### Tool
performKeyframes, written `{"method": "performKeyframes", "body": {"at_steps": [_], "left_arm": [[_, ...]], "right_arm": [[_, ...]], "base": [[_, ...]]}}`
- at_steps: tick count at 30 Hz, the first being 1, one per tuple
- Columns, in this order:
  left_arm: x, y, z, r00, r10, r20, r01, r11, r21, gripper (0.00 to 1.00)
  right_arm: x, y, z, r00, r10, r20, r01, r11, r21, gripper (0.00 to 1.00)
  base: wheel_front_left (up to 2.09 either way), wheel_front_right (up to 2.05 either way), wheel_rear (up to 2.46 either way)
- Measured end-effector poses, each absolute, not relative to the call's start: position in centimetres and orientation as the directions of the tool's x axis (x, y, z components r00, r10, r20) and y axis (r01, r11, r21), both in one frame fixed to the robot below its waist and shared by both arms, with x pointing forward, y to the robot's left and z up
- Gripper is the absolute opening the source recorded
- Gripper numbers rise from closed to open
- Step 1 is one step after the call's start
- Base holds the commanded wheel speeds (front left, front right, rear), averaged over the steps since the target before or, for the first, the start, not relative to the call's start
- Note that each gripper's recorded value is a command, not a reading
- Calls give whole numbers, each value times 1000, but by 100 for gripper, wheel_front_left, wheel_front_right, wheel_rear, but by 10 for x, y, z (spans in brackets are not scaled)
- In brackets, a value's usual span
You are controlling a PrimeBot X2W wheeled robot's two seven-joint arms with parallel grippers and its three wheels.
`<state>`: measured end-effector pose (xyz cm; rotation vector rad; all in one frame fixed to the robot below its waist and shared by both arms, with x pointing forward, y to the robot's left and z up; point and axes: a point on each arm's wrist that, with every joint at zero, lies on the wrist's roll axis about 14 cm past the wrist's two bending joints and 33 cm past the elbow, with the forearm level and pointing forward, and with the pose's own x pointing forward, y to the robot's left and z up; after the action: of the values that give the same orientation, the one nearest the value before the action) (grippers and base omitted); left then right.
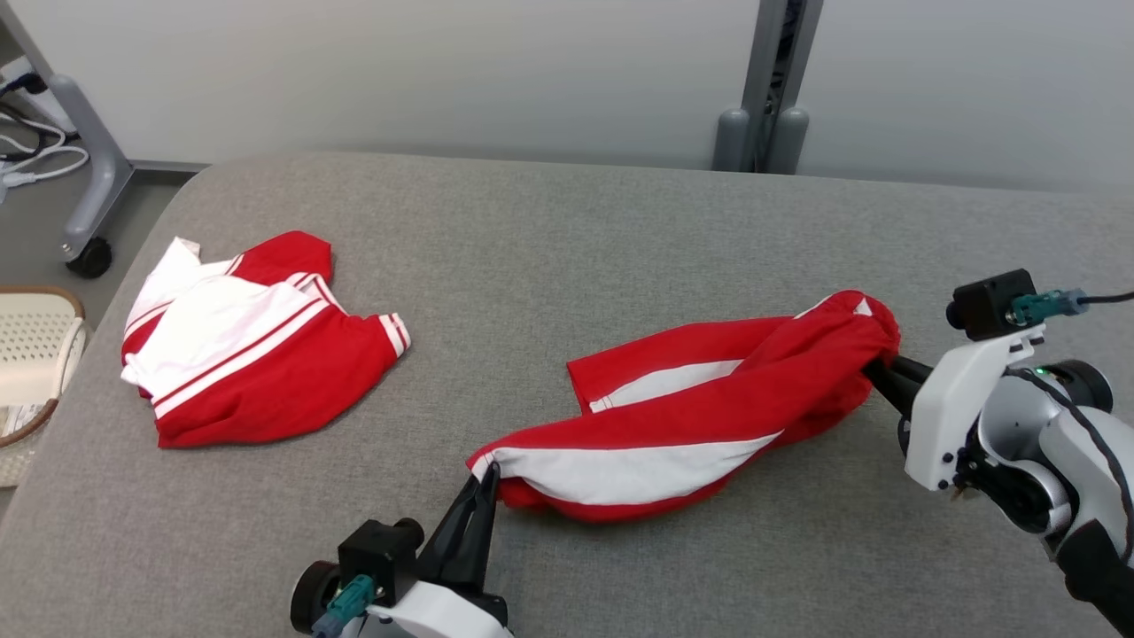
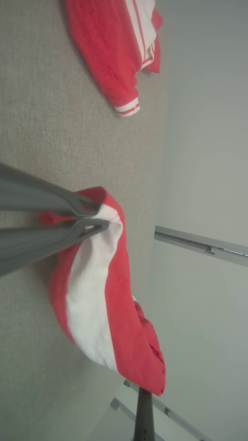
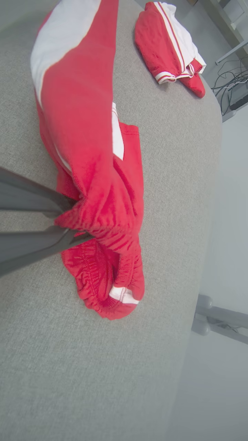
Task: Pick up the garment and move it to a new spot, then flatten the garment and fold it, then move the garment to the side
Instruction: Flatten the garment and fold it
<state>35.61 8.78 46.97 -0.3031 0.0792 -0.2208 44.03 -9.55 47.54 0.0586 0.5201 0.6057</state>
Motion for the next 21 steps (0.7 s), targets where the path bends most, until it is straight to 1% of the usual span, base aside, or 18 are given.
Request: {"method": "performKeyframes", "body": {"at_steps": [1, 2, 3, 4, 5, 6, 7, 8, 11, 12, 13, 14, 15, 18, 21], "left_arm": [[355, 88, 462, 971, -227, -71, 196, 933, -302, 13], [353, 87, 455, 969, -229, -93, 192, 934, -300, 17], [353, 88, 451, 968, -225, -107, 184, 936, -299, 20], [354, 90, 449, 969, -218, -117, 175, 938, -300, 19], [356, 91, 447, 969, -213, -123, 168, 939, -301, 16], [356, 93, 445, 970, -205, -132, 158, 941, -301, 10], [356, 95, 443, 970, -197, -140, 147, 941, -303, 2], [357, 97, 441, 971, -188, -146, 136, 943, -305, 0], [359, 105, 437, 974, -158, -163, 102, 947, -305, 0], [359, 107, 436, 975, -147, -169, 90, 948, -306, 0], [359, 110, 435, 975, -137, -173, 79, 948, -307, 0], [359, 112, 433, 975, -129, -179, 69, 949, -309, 0], [357, 116, 430, 975, -113, -192, 48, 949, -312, 6], [355, 118, 429, 975, -101, -198, 35, 949, -312, 7], [355, 119, 430, 976, -98, -195, 33, 949, -312, 8]], "right_arm": [[446, -90, 475, 694, 560, -453, -545, 819, 179, 0], [451, -86, 473, 691, 559, -459, -556, 816, 159, 0], [456, -80, 471, 685, 564, -462, -567, 810, 149, 0], [459, -73, 468, 677, 570, -466, -581, 802, 137, 0], [463, -66, 466, 670, 575, -469, -596, 794, 122, 0], [468, -62, 463, 667, 576, -472, -605, 789, 108, 0], [473, -57, 461, 663, 578, -476, -615, 783, 93, 0], [478, -53, 459, 660, 579, -479, -625, 777, 78, 0], [490, -43, 448, 650, 574, -499, -640, 767, 48, 0], [495, -39, 445, 650, 571, -501, -642, 766, 41, 2], [500, -37, 443, 656, 569, -496, -644, 764, 23, 37], [505, -35, 442, 662, 565, -492, -645, 764, 10, 100], [511, -29, 439, 667, 564, -487, -648, 761, -8, 100], [508, -16, 435, 659, 581, -478, -662, 749, -3, 100], [506, -14, 435, 664, 580, -471, -661, 750, -9, 100]], "base": [[0, 0, 0], [0, 0, 0], [0, 0, 0], [0, 0, 0], [0, 0, 0], [0, 0, 0], [0, 0, 0], [0, 0, 0], [0, 0, 0], [0, 0, 0], [0, 0, 0], [0, 0, 0], [0, 0, 0], [0, 0, 0], [0, 0, 0]]}}
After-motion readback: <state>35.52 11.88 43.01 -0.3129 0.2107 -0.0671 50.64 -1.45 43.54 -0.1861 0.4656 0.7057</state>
